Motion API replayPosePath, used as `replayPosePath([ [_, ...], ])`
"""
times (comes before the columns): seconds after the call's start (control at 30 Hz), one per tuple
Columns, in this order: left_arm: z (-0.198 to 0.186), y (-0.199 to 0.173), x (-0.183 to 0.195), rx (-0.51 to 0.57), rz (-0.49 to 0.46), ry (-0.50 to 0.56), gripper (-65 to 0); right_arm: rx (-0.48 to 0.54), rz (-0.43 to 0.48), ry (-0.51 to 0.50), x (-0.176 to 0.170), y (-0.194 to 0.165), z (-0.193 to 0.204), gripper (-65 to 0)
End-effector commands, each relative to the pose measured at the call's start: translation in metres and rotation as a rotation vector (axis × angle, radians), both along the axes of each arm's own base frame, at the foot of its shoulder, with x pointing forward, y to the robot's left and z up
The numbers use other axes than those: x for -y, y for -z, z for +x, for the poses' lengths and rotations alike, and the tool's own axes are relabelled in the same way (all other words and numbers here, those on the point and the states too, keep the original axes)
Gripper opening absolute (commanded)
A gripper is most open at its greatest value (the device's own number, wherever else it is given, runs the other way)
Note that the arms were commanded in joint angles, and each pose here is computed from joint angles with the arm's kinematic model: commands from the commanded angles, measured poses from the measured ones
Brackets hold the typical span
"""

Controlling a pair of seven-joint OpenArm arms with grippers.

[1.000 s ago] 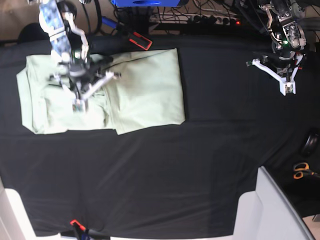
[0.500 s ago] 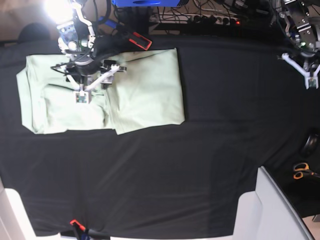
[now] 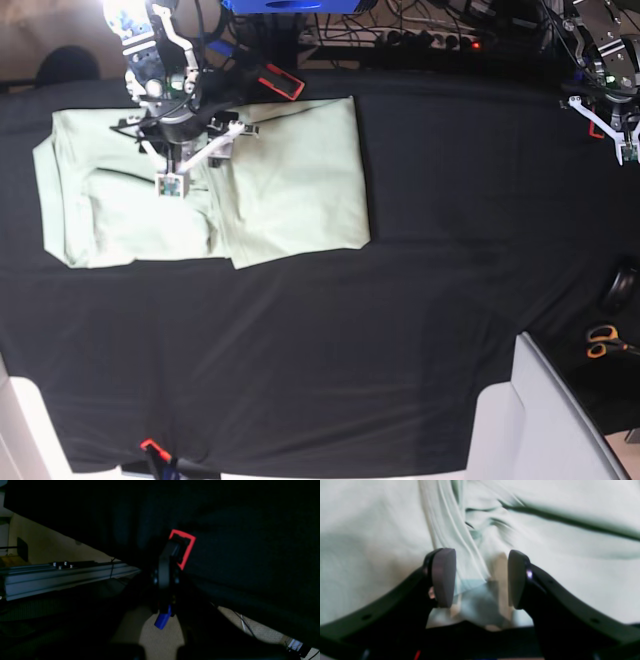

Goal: Fold the T-shirt properly
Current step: 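Press and smooth the folded layers with the right gripper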

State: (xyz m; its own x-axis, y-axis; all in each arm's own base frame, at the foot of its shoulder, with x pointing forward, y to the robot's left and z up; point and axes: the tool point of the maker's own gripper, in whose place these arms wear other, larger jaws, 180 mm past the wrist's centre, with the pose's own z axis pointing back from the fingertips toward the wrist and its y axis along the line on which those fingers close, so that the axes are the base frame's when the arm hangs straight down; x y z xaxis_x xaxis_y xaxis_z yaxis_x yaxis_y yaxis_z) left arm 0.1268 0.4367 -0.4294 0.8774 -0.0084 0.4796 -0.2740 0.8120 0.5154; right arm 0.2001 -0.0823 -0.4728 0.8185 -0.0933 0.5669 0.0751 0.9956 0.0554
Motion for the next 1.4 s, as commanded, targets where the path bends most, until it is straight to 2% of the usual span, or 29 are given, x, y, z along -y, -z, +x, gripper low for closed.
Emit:
replayPosePath([
  [0.0,0.007,-0.013,-0.009,0.024,0.041,0.015,-65.0,0.031,0.002,-0.003,-0.002,-0.006,0.006,-32.6],
  [0.1,0.007,-0.013,-0.009,0.024,0.041,0.015,-65.0,0.029,0.013,-0.030,-0.013,-0.006,0.004,-34.1],
  [0.23,0.007,-0.013,-0.009,0.024,0.041,0.015,-65.0,0.029,0.024,-0.055,-0.023,-0.007,0.003,-40.0],
  [0.3,0.007,-0.013,-0.009,0.024,0.041,0.015,-65.0,0.032,0.030,-0.046,-0.024,-0.008,0.004,-44.8],
  [0.43,0.006,-0.014,-0.010,0.025,0.042,0.012,-65.0,0.030,0.030,-0.043,-0.023,-0.007,0.005,-59.9],
  [0.5,0.006,-0.014,-0.010,0.025,0.042,0.012,-65.0,0.029,0.030,-0.043,-0.023,-0.007,0.004,-63.8],
  [1.1,0.011,-0.014,-0.009,0.034,0.041,0.015,-65.0,-0.020,0.070,-0.028,-0.030,-0.019,-0.020,-64.7],
  [1.37,0.011,-0.014,-0.009,0.033,0.040,0.015,-65.0,-0.008,0.132,0.002,-0.040,-0.044,-0.017,-64.7],
])
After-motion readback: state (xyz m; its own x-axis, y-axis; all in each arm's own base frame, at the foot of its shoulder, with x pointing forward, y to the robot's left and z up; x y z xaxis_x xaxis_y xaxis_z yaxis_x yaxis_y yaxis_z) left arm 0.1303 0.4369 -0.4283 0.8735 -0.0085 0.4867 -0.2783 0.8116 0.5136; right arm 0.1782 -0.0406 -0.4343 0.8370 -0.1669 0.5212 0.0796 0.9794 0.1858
